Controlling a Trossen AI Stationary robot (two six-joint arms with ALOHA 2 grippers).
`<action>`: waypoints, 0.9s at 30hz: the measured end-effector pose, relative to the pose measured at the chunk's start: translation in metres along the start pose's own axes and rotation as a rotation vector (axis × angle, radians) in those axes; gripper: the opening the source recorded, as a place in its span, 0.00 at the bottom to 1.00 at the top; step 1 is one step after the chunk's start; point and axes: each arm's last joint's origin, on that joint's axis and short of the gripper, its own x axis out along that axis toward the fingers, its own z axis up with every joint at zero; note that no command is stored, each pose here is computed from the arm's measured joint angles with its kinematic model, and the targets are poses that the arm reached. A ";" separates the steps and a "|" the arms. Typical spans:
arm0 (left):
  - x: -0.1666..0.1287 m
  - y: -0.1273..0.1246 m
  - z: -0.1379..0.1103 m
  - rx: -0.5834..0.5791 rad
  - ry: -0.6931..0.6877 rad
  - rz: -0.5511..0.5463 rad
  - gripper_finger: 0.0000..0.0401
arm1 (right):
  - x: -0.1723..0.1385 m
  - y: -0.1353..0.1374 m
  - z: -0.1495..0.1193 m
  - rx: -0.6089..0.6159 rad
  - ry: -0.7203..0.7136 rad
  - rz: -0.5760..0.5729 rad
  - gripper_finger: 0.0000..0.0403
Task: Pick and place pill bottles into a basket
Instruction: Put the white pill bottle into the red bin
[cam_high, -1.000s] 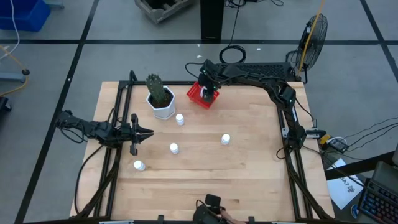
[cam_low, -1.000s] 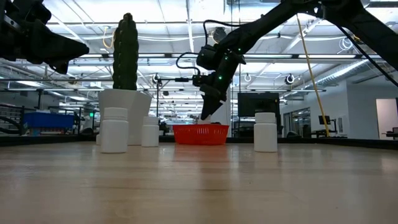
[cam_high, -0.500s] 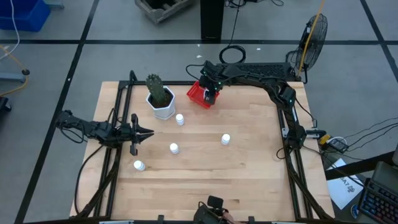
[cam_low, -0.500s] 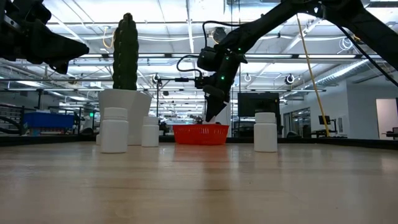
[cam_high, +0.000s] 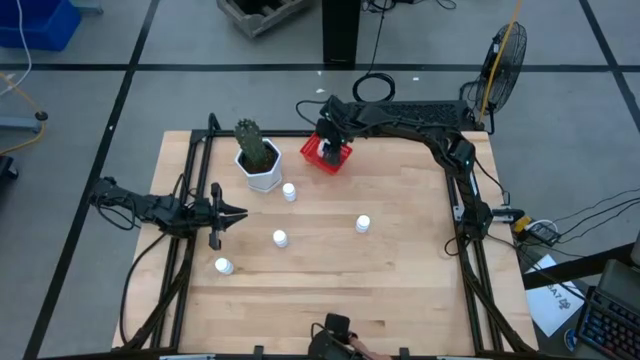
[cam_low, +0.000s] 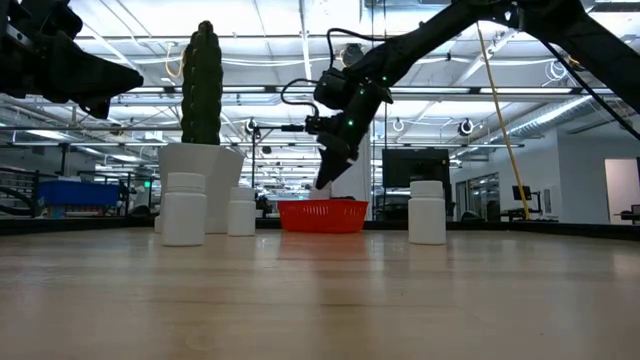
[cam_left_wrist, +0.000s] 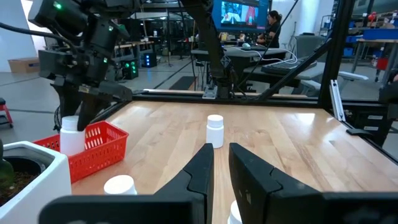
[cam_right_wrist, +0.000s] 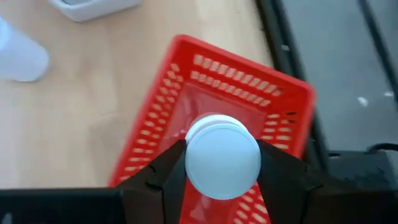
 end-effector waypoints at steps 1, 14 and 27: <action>0.000 0.000 0.000 0.000 0.000 0.000 0.14 | 0.000 0.001 0.000 0.004 -0.002 0.016 0.39; 0.000 0.000 0.000 0.000 0.000 0.000 0.14 | 0.012 0.005 -0.001 0.008 0.003 0.022 0.40; 0.000 0.000 0.000 0.000 0.000 0.001 0.14 | 0.026 0.005 -0.005 -0.012 0.025 0.014 0.44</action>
